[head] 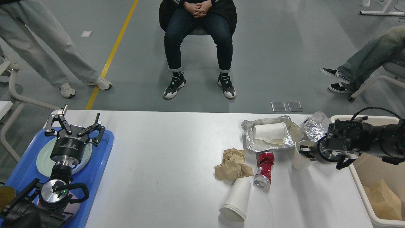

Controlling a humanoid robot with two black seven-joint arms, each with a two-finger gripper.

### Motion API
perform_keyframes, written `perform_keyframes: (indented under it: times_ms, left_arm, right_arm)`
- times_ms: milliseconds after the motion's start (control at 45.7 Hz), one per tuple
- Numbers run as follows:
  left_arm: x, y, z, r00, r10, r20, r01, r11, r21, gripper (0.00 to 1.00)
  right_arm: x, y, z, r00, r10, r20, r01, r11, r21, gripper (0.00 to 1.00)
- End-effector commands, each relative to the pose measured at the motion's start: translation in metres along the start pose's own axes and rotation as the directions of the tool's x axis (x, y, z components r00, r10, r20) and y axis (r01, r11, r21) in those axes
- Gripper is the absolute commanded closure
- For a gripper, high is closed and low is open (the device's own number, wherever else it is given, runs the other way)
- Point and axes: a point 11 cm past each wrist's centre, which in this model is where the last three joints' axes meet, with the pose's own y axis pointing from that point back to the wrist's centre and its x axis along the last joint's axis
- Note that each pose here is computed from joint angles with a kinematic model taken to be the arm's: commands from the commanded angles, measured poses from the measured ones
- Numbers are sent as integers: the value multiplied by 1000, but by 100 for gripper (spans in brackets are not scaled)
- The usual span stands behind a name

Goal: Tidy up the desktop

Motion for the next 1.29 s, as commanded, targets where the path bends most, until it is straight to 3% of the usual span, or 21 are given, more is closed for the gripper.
perform_keyframes:
  times_ms: [0,241,460,613,788,875,1029,1269]
  left_arm:
    - [0,0,0,1000,-2,0,2,1000,0,4]
    - [0,0,0,1000,1,0,-1,1000,0,4]
    - [0,0,0,1000,1,0,-1,1000,0,4]
    - [0,0,0,1000,0,0,0,1000,0,4]
    - [0,0,0,1000,1,0,-1,1000,-1,4]
    - [0,0,0,1000,1,0,-1,1000,-1,4]
    - [0,0,0,1000,1,0,-1,1000,-1,4]
    - [0,0,0,1000,1,0,-1,1000,-1,4]
  right_arm:
    - [0,6,2,999,-29,13,29,1000,6,100]
    - [26,84,19,988,-152,38,149,987,64,100]
    - [49,155,47,993,-113,47,111,993,30,100]
    - [53,170,62,992,-96,77,90,993,72,100]
    - [53,169,99,989,-78,125,75,997,34,100]
    - [53,158,143,976,-49,213,53,999,-13,100]
    - [49,110,219,949,21,315,24,990,-140,100]
    - [10,30,262,908,64,414,15,983,-183,100]
